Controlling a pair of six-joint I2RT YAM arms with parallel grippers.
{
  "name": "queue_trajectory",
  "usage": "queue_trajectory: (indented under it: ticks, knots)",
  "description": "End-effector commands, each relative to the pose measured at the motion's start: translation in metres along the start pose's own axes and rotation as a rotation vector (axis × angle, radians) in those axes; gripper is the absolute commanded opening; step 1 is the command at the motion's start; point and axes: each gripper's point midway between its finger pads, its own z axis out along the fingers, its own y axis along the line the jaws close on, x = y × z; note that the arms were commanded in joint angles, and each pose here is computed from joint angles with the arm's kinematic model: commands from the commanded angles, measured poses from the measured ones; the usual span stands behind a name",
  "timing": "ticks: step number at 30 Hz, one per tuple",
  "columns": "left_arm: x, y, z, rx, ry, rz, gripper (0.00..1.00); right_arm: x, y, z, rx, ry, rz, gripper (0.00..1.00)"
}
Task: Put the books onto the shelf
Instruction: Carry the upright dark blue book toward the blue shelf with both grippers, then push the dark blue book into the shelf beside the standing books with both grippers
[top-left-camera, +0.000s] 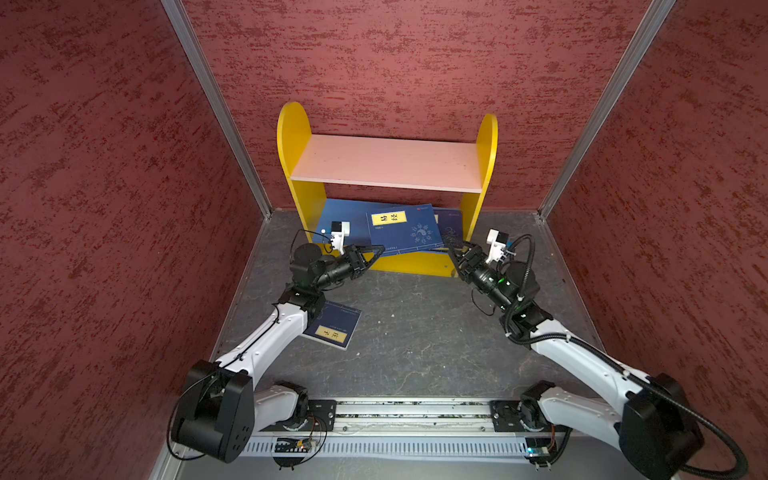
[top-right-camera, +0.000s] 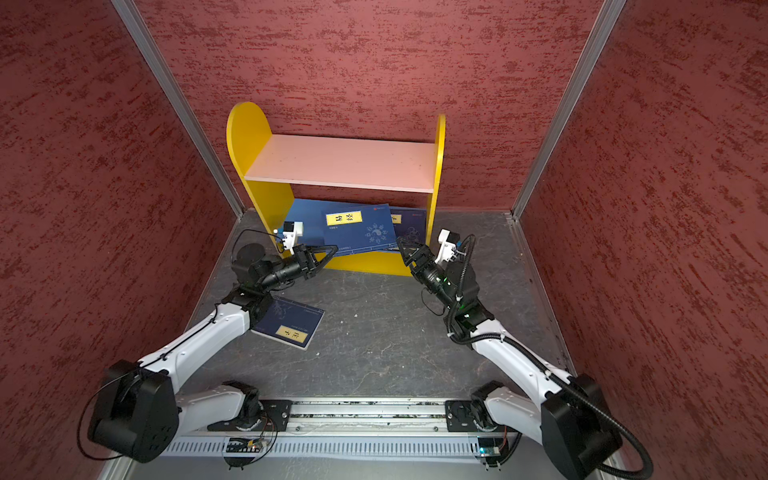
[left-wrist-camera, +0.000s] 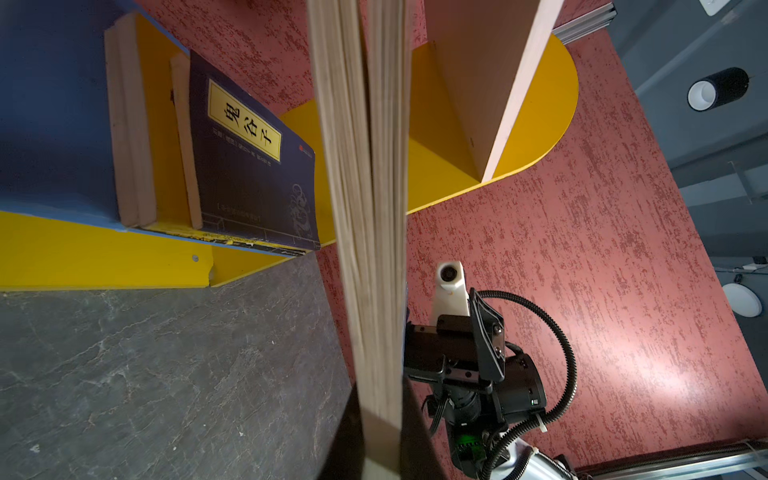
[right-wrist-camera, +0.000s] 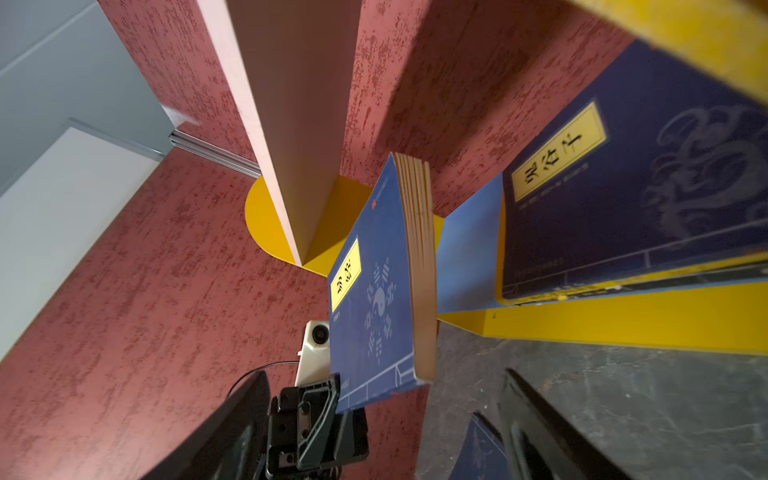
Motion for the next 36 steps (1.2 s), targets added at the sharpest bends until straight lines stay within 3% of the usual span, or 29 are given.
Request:
queue_trajectory:
  ticks: [1,8,14,24,36]
  knots:
    - [-0.004,-0.007,0.002,0.033,0.070,0.031,0.00,-0.013,-0.022,-0.013,0.180,-0.051,-0.132,0.97]
    - [-0.020,0.007,0.019,-0.014,0.148,0.037,0.00,-0.027,-0.047,-0.036,0.397,-0.083,-0.321,0.99]
    - [-0.035,0.015,0.038,-0.032,0.188,0.055,0.00,-0.042,-0.049,-0.026,0.464,-0.101,-0.469,0.99]
    - [-0.038,0.035,0.076,-0.038,0.246,0.041,0.00,-0.066,-0.055,0.027,0.492,-0.180,-0.507,0.99]
    - [-0.028,0.054,0.112,-0.080,0.282,0.032,0.00,-0.076,-0.068,0.033,0.539,-0.199,-0.528,0.99]
